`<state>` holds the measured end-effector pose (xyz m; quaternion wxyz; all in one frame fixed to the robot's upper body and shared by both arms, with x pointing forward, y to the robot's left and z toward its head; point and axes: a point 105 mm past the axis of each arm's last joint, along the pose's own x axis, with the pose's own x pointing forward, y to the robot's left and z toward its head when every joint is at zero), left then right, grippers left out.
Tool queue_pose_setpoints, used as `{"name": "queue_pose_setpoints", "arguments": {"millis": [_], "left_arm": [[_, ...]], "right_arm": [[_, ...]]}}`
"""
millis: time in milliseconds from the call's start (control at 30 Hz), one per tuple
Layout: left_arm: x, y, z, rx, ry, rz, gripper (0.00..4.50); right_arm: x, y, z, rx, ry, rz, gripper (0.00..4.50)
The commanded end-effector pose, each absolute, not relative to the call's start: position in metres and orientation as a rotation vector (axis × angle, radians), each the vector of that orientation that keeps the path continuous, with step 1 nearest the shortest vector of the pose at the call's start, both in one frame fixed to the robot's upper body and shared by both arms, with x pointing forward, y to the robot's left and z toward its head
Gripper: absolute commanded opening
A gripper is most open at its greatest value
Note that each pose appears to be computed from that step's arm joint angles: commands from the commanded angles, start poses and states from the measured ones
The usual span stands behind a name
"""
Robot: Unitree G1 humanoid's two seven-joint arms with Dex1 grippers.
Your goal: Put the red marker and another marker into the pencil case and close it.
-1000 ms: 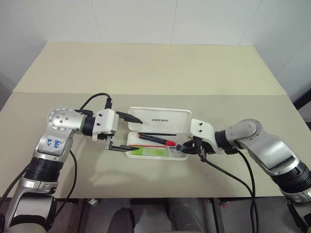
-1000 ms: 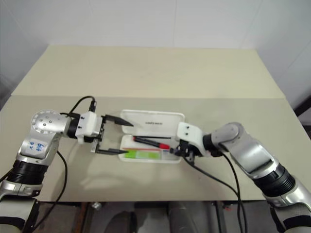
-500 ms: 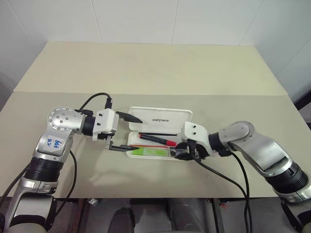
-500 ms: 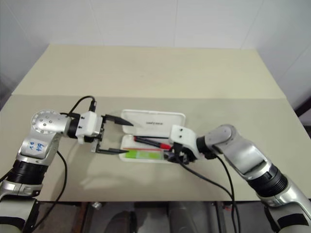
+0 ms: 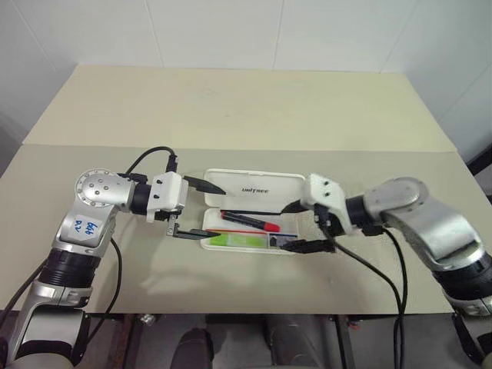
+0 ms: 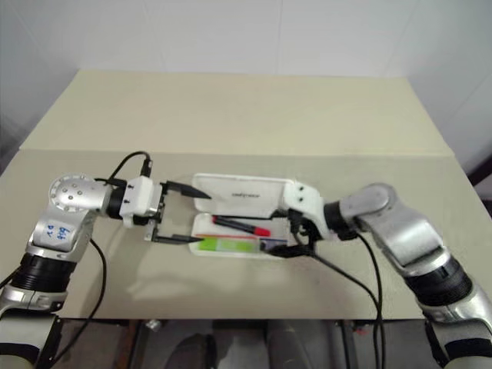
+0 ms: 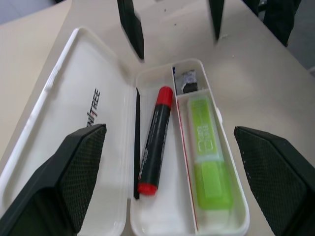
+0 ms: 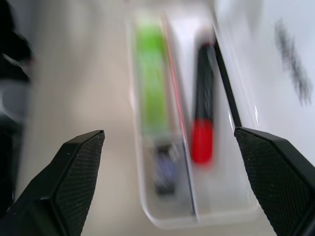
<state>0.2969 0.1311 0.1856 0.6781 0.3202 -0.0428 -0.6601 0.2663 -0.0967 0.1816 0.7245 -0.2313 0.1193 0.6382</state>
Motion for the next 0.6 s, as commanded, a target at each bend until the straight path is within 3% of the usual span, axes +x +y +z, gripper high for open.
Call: {"name": "queue_pose_setpoints", "arguments": {"millis": [33,133,233,600], "left_arm": [[0.296,0.137,0.197,0.720,-0.121,-1.473,4.50],[0.295,0.143,0.203,0.678,-0.129,-1.478,4.50],[0.296,0.151,0.210,0.629,-0.139,-1.456,3.93],[0.308,0.154,0.218,0.528,-0.157,-1.440,0.07]], "right_arm": [[0.242,-0.100,0.216,-0.402,-0.010,1.505,4.47],[0.238,-0.112,0.224,-0.378,-0.101,1.467,4.47],[0.239,-0.124,0.236,-0.323,-0.140,1.409,4.50],[0.248,-0.152,0.243,-0.296,-0.156,1.277,4.50]]}}
